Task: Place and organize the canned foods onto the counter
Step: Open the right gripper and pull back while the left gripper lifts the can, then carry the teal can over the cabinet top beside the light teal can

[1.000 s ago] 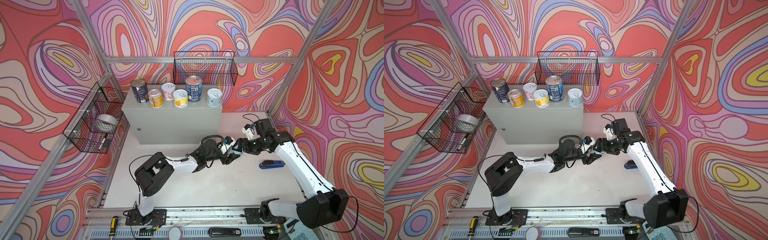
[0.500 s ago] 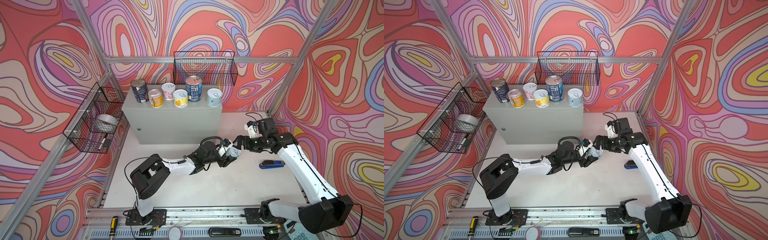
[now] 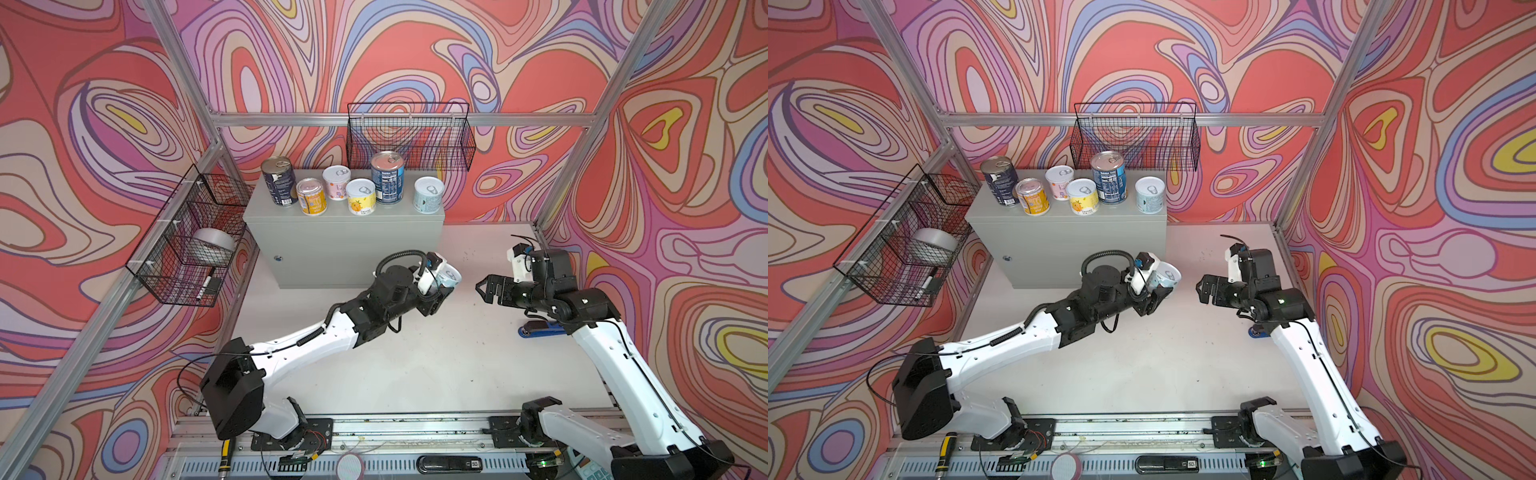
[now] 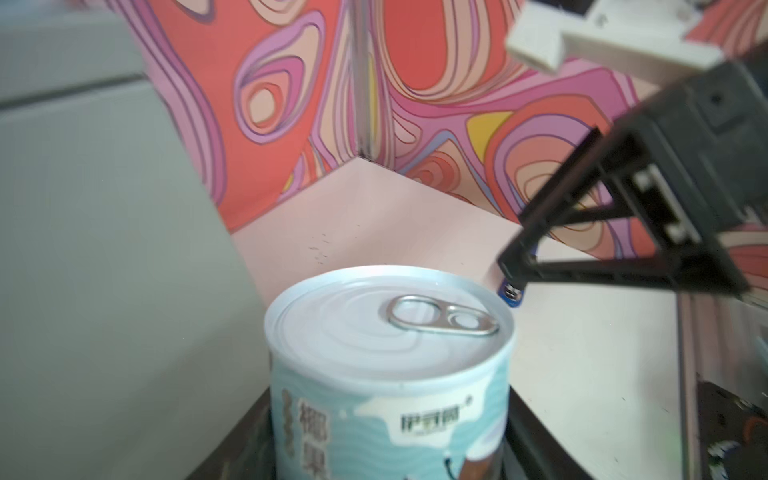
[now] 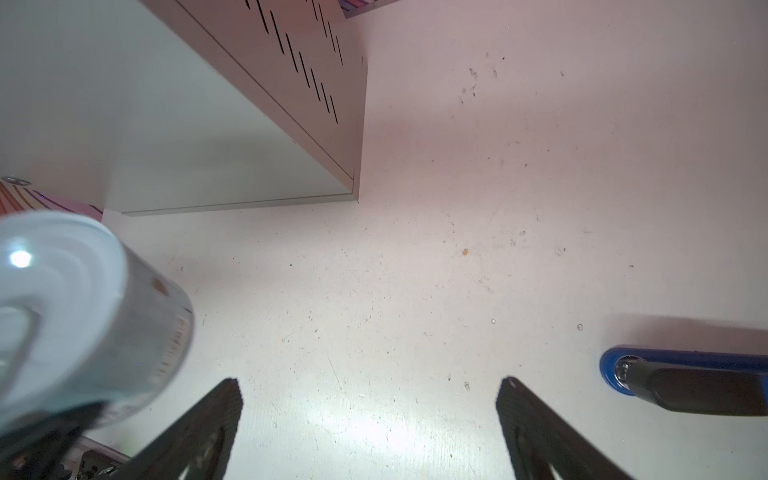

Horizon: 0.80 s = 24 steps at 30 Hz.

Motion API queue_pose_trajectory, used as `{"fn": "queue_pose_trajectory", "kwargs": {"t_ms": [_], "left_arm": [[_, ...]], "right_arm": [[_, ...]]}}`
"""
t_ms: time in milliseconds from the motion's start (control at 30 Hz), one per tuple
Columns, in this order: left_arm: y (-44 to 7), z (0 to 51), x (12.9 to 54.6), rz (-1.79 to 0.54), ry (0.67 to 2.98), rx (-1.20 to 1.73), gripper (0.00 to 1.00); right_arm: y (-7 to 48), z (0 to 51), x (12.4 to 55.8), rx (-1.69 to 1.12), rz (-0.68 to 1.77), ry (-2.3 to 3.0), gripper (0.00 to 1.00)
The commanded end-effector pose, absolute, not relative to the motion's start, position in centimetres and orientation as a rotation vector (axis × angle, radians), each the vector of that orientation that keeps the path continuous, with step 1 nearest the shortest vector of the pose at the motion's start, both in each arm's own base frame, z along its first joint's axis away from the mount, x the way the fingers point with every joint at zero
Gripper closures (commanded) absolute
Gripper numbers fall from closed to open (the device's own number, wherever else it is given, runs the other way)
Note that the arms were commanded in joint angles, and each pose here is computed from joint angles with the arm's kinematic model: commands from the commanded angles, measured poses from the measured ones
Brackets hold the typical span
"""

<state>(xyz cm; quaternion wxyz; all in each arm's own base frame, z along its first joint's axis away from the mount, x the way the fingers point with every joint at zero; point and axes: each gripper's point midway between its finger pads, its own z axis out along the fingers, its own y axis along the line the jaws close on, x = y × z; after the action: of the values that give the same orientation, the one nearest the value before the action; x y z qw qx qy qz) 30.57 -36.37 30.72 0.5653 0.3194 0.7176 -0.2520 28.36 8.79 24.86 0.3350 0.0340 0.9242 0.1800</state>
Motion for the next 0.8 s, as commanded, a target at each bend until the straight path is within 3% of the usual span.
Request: {"fn": "queue_pose_trajectory", "kwargs": {"t_ms": [0,500,767], "left_arm": [[-32.7,37.8,31.7,-0.461,1.609,0.614,0.52],[-23.1,46.0,36.3,-0.204,1.549,0.243,0.52],[-21.9,47.1,38.4,-0.165,1.517,0.173,0.52]], "right_arm": [[8.7,24.4,29.2,0.114,0.468,2.393,0.01],[9.2,24.2,29.0,0.095,0.506,2.375,0.02],[9.4,24.0,28.9,0.088,0.523,2.377,0.02]]}}
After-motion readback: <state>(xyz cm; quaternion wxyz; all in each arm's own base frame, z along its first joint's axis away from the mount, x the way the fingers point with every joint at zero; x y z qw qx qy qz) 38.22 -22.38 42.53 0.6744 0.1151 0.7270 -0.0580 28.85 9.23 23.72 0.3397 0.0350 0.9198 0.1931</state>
